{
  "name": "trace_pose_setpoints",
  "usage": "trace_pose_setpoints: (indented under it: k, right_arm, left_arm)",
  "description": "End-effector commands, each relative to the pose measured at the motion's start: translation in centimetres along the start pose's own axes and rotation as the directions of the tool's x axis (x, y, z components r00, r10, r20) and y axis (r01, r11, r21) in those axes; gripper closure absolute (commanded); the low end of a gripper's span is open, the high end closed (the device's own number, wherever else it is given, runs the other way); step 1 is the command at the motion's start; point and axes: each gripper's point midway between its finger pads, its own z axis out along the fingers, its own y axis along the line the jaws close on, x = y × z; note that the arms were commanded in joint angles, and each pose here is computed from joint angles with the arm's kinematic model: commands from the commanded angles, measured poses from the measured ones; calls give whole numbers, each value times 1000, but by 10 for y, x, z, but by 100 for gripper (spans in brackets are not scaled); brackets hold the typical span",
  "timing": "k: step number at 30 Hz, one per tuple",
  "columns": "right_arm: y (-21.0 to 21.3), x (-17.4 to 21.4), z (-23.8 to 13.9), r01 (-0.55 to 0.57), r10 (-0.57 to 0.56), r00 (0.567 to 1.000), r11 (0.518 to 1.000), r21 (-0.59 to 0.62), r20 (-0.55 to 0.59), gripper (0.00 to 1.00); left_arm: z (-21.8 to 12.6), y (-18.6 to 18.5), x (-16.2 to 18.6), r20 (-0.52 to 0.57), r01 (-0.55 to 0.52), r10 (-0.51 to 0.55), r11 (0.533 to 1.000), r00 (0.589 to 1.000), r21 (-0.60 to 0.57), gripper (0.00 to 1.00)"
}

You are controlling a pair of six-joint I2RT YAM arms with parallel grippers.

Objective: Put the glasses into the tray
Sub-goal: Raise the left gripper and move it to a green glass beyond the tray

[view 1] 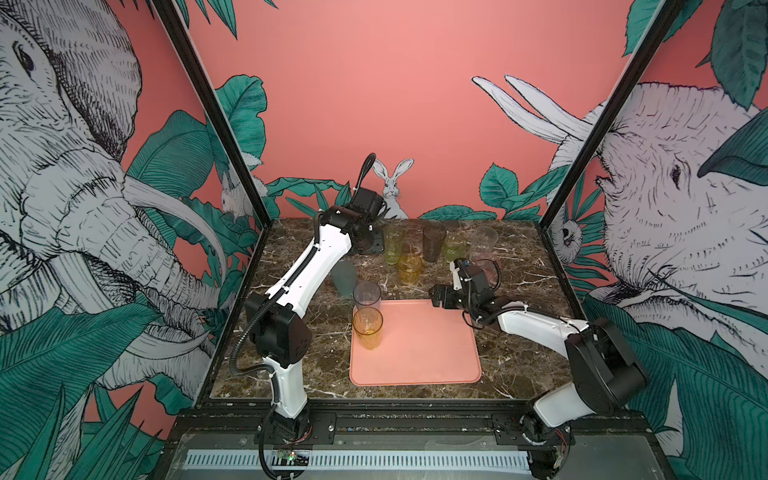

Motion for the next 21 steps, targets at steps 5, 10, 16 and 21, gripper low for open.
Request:
trace_pose_setpoints:
  k: [5,10,16,21]
  right_arm:
    - [5,-13,-10,19,-18,998,1000,-6,60,6]
    - [5,-14,-11,18,-17,998,1000,-6,67,6]
    - [4,-13,-11,17,-17,998,1000,-5,66,6]
    - [4,-14,-12,17,-17,998,1000,-3,67,6]
  left_arm:
    - [13,-7,-24,33,39,-40,999,999,36,33]
    - [26,-9,-36,45,49,-51,998,998,45,28]
    - [40,-11,-46,48,61,-64,996,997,65,27]
    - [50,-12,-55,56,71,-76,994,996,80,27]
